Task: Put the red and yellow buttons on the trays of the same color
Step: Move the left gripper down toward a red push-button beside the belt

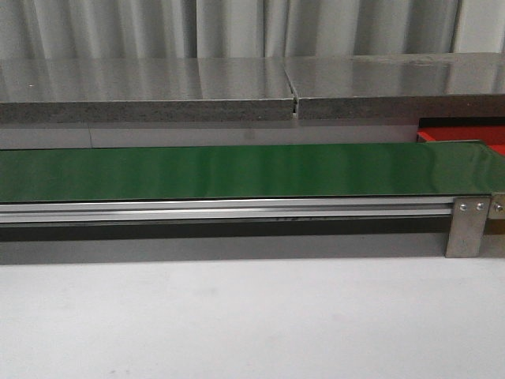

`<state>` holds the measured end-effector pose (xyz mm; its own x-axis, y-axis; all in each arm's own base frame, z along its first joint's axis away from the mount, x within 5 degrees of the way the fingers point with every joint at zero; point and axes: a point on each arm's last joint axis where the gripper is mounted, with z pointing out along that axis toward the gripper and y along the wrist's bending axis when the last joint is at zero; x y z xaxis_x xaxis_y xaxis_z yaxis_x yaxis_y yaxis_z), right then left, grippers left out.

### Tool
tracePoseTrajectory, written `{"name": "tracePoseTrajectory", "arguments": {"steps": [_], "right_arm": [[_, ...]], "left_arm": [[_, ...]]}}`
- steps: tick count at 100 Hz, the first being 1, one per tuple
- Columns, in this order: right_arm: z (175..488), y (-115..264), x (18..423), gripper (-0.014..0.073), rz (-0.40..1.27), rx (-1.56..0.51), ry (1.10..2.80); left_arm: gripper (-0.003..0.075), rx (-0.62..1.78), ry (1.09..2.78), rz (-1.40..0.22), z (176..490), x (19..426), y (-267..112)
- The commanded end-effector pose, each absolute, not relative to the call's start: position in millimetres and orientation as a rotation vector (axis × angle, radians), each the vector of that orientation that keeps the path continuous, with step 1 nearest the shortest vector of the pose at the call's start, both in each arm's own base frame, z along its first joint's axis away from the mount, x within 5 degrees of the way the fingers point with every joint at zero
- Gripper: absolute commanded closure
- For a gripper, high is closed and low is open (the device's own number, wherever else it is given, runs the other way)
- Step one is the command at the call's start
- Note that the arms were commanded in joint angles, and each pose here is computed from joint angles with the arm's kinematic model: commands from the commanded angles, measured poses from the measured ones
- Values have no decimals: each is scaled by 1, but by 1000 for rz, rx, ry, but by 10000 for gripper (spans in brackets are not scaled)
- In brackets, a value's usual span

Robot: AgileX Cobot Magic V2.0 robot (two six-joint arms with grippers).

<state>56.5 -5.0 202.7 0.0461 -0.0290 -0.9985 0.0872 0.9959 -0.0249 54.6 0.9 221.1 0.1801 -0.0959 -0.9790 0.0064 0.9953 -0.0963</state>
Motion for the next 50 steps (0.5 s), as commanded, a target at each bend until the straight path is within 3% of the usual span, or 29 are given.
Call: {"name": "tracePoseTrajectory", "arguments": {"steps": [1, 41, 50], "right_arm": [[214, -4, 54, 661, -98, 29, 1420], [214, -4, 54, 661, -98, 29, 1420], [214, -4, 54, 661, -98, 29, 1420]], "left_arm": [[739, -82, 1306, -87, 219, 51, 1], [739, -79, 1295, -85, 223, 51, 1], [739, 7, 1310, -2, 235, 48, 0]]}}
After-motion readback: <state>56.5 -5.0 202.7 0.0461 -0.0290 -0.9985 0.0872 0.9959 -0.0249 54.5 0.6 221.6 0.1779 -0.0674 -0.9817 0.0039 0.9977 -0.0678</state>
